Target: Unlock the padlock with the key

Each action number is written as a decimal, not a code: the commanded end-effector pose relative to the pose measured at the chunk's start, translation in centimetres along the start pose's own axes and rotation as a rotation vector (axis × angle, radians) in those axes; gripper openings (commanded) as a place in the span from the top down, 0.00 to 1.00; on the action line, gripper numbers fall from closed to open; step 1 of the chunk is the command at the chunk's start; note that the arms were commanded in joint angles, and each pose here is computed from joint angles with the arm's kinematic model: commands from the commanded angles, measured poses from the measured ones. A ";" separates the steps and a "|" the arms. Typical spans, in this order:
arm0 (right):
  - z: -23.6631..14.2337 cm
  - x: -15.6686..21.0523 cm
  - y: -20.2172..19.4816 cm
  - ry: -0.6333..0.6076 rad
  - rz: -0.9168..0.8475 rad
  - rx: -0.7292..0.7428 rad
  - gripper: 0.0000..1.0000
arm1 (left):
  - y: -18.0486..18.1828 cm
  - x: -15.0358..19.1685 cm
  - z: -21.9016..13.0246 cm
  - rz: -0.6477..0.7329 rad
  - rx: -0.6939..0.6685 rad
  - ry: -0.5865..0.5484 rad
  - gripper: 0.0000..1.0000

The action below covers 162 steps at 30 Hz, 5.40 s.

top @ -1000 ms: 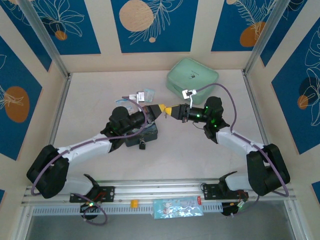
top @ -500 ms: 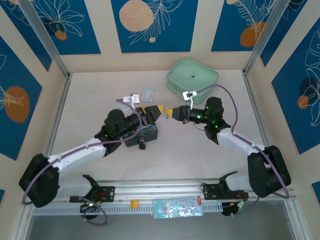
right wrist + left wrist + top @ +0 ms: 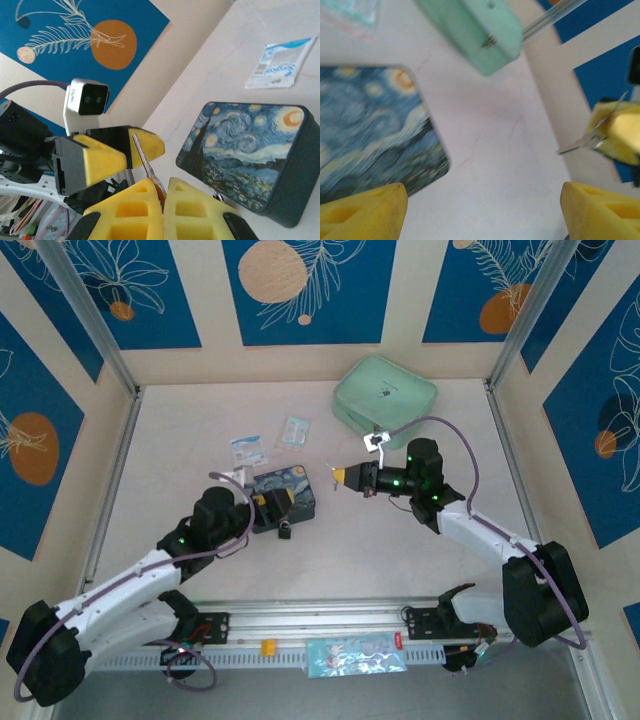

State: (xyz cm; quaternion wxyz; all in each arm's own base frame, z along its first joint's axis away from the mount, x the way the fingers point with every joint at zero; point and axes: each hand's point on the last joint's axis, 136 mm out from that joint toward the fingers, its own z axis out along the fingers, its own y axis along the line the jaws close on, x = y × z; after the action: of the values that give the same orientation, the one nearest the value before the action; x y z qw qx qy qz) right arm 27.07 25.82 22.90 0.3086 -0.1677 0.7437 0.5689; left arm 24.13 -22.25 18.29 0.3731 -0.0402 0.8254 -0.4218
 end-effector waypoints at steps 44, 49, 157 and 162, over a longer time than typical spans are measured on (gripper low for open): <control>0.3 1.2 -2.4 -0.006 0.088 0.146 1.00 | 10.1 7.4 6.7 0.078 -0.301 0.147 0.49; 0.3 0.5 -2.3 -0.010 0.077 0.152 1.00 | 10.3 7.7 7.5 0.051 -0.294 0.141 0.53; 7.1 10.5 -5.7 0.016 0.585 0.075 1.00 | 2.1 2.3 9.1 -0.483 0.089 -0.062 1.00; 6.6 10.9 -5.8 0.029 0.578 0.111 1.00 | 2.3 2.2 9.2 -0.487 0.082 -0.069 1.00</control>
State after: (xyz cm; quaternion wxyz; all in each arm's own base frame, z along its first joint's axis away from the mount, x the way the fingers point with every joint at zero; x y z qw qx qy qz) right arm 24.02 31.47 8.99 0.1060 0.0763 0.8013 0.5838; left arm 28.67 -27.55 10.62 0.2799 -0.2344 0.7749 -0.5161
